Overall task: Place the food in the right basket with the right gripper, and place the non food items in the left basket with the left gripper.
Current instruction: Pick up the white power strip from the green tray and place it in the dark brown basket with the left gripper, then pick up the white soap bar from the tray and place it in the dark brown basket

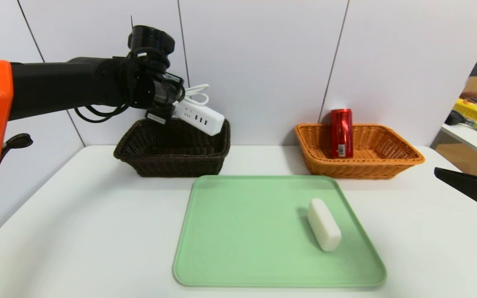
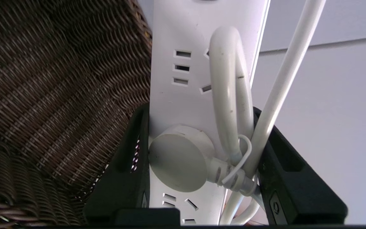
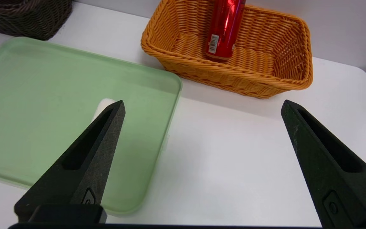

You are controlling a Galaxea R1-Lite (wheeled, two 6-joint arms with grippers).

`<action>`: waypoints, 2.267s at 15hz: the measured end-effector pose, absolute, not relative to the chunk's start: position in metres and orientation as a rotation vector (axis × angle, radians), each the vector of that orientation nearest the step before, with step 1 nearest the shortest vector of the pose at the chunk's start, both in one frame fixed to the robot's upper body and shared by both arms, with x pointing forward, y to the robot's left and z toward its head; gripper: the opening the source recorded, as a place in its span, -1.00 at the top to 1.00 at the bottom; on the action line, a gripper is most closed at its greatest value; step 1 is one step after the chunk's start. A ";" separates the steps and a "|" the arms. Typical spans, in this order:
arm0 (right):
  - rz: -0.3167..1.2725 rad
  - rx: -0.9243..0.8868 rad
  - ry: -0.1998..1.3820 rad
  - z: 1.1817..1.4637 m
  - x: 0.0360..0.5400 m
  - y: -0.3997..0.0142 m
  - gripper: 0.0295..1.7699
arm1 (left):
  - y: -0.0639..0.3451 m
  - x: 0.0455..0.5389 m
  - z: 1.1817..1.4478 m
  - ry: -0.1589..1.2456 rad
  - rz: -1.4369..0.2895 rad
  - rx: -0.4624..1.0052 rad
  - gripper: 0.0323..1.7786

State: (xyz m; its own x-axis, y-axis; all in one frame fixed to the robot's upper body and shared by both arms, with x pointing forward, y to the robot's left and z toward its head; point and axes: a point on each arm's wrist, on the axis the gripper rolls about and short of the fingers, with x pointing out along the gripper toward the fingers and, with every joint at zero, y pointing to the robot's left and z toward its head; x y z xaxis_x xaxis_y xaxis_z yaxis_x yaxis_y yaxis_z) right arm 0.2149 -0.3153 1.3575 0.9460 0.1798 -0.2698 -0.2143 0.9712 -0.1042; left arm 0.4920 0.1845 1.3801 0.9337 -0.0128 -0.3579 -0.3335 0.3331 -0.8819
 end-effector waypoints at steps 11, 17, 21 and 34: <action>0.202 -0.135 0.292 1.353 0.226 -0.314 -0.91 | 0.187 0.517 1.339 0.370 0.315 -1.256 -0.02; 0.208 -0.138 0.292 1.353 0.226 -0.313 -0.91 | 0.187 0.518 1.338 0.367 0.321 -1.248 -0.20; 0.208 -0.137 0.292 1.354 0.226 -0.313 -0.91 | 0.188 0.518 1.339 0.363 0.325 -1.251 -0.49; 0.210 -0.137 0.273 1.360 0.226 -0.312 -0.91 | 0.181 0.457 1.407 0.392 0.097 -0.770 -0.84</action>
State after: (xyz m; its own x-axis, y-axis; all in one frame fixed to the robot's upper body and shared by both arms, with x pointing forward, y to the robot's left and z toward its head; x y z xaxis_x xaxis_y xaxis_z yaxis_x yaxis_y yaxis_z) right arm 0.2257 -0.3124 1.3596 0.9413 0.1869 -0.2810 -0.2237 0.9690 -0.1051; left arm 0.4570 0.1811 1.4074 0.9236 -0.0566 -0.3792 -0.2264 0.7177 -0.6585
